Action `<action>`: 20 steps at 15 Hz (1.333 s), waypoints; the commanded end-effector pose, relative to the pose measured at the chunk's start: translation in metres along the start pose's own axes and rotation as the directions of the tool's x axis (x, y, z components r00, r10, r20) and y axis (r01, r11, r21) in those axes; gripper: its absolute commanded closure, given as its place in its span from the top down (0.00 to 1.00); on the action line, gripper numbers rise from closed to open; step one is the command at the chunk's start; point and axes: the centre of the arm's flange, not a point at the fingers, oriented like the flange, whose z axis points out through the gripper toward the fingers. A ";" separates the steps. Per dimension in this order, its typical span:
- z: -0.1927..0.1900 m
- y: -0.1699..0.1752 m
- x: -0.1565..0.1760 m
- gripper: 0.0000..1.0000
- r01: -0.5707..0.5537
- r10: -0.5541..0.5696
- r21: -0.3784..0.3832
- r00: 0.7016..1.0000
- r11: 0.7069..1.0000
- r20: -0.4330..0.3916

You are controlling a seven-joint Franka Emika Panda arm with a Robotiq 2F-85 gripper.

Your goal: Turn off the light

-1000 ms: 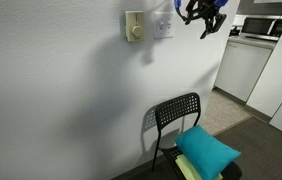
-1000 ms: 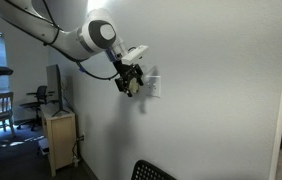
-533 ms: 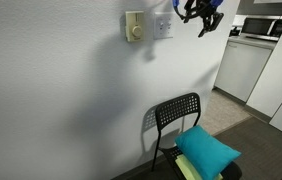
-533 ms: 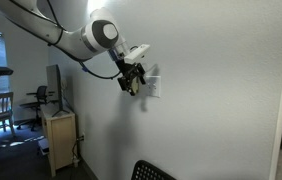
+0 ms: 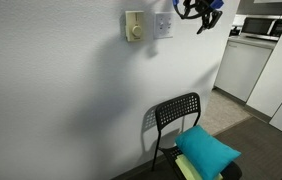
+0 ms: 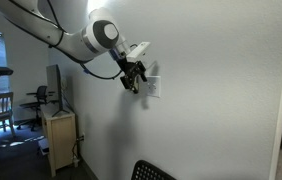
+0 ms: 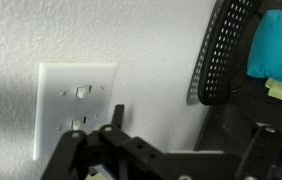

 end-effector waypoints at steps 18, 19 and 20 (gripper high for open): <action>0.065 0.058 -0.008 1.00 0.027 -0.028 -0.079 1.000 0.997 -0.012; 0.070 0.059 -0.009 1.00 0.019 -0.020 -0.075 1.000 0.997 -0.014; 0.075 0.060 -0.009 1.00 0.015 -0.016 -0.066 1.000 0.998 -0.013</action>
